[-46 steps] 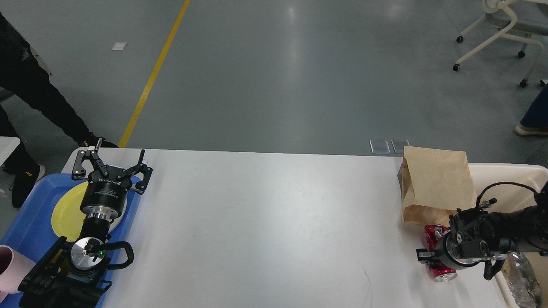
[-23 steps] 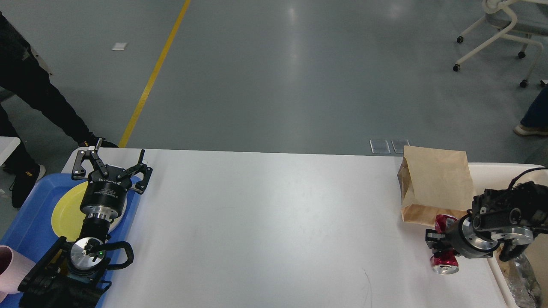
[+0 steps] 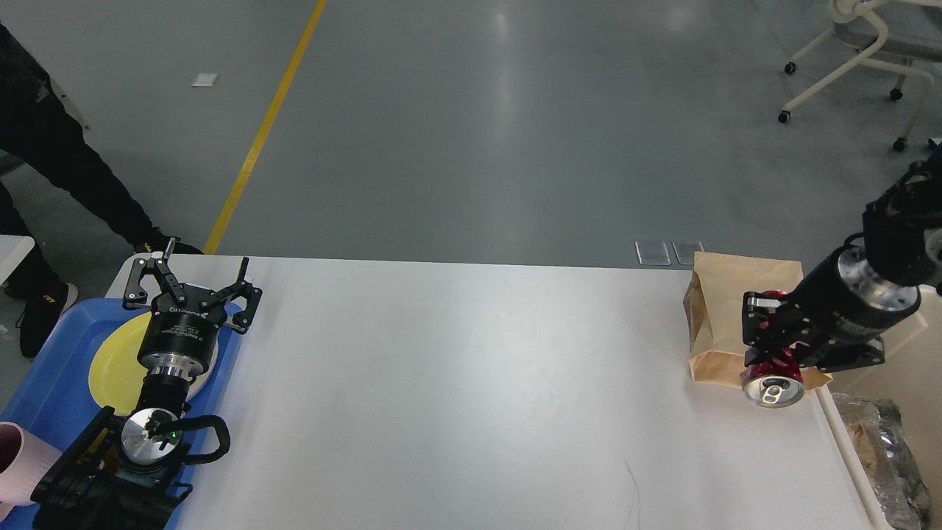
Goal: Tidy desktop
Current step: 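Lift the red wrapper and drop it into the white bin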
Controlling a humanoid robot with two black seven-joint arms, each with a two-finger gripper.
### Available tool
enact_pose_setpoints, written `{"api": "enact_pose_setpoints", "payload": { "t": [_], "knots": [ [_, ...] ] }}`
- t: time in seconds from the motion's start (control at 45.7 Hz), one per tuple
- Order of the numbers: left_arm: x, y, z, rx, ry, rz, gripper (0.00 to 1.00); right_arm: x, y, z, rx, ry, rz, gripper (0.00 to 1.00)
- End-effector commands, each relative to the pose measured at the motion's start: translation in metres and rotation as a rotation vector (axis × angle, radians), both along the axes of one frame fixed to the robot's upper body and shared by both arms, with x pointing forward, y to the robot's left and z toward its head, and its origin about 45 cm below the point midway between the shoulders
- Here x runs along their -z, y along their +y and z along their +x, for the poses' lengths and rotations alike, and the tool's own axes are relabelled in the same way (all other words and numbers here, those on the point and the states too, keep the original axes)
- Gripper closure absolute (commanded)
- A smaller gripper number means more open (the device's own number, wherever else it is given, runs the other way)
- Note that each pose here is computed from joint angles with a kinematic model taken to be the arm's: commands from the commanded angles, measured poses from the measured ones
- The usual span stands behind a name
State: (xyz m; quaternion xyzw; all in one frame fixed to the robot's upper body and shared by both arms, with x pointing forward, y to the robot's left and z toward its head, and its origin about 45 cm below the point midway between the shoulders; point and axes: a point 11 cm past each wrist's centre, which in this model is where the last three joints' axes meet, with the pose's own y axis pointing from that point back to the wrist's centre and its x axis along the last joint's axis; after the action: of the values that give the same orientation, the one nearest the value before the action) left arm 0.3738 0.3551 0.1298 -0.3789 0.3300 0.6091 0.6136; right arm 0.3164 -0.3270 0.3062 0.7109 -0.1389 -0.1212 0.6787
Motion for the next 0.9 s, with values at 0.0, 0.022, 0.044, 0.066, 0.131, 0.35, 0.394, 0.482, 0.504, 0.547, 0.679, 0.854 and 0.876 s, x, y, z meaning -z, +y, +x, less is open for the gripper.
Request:
{"api": "enact_pose_setpoints", "payload": {
  "t": [0.0,0.022,0.044,0.066,0.131,0.35,0.394,0.482,0.504,0.547,0.679,0.854,0.876],
  "knots": [
    [0.000,0.000,0.000,0.000,0.001,0.000,0.04,-0.032,0.012,-0.001,-0.008,-0.004,0.030,1.00],
    [0.000,0.000,0.000,0.000,0.001,0.000,0.04,-0.036,0.012,-0.001,-0.003,-0.011,0.029,1.00],
    [0.000,0.000,0.000,0.000,0.001,0.000,0.04,-0.039,0.010,-0.003,0.004,-0.013,0.024,1.00],
    [0.000,0.000,0.000,0.000,0.001,0.000,0.04,-0.045,0.009,-0.005,0.011,-0.021,0.017,1.00],
    [0.000,0.000,0.000,0.000,0.000,0.000,0.04,-0.062,0.005,-0.004,0.020,-0.059,0.001,1.00],
    [0.000,0.000,0.000,0.000,0.000,0.000,0.04,-0.078,-0.018,-0.004,0.076,-0.099,-0.056,1.00],
    [0.000,0.000,0.000,0.000,0.001,0.000,0.04,-0.077,-0.022,-0.004,0.089,-0.106,-0.061,1.00],
    [0.000,0.000,0.000,0.000,0.001,0.000,0.04,-0.073,-0.038,-0.005,0.137,-0.123,-0.071,1.00],
    [0.000,0.000,0.000,0.000,0.000,0.000,0.04,-0.072,-0.042,-0.004,0.148,-0.132,-0.078,1.00],
    [0.000,0.000,0.000,0.000,0.000,0.000,0.04,-0.070,-0.052,-0.004,0.178,-0.148,-0.092,1.00],
    [0.000,0.000,0.000,0.000,0.000,0.000,0.04,-0.060,-0.093,-0.006,0.286,-0.191,-0.136,1.00],
    [0.000,0.000,0.000,0.000,0.001,0.000,0.04,-0.020,-0.148,-0.019,0.426,-0.187,-0.172,1.00],
    [0.000,0.000,0.000,0.000,0.001,0.000,0.04,-0.015,-0.153,-0.020,0.433,-0.179,-0.180,1.00]
  ]
}}
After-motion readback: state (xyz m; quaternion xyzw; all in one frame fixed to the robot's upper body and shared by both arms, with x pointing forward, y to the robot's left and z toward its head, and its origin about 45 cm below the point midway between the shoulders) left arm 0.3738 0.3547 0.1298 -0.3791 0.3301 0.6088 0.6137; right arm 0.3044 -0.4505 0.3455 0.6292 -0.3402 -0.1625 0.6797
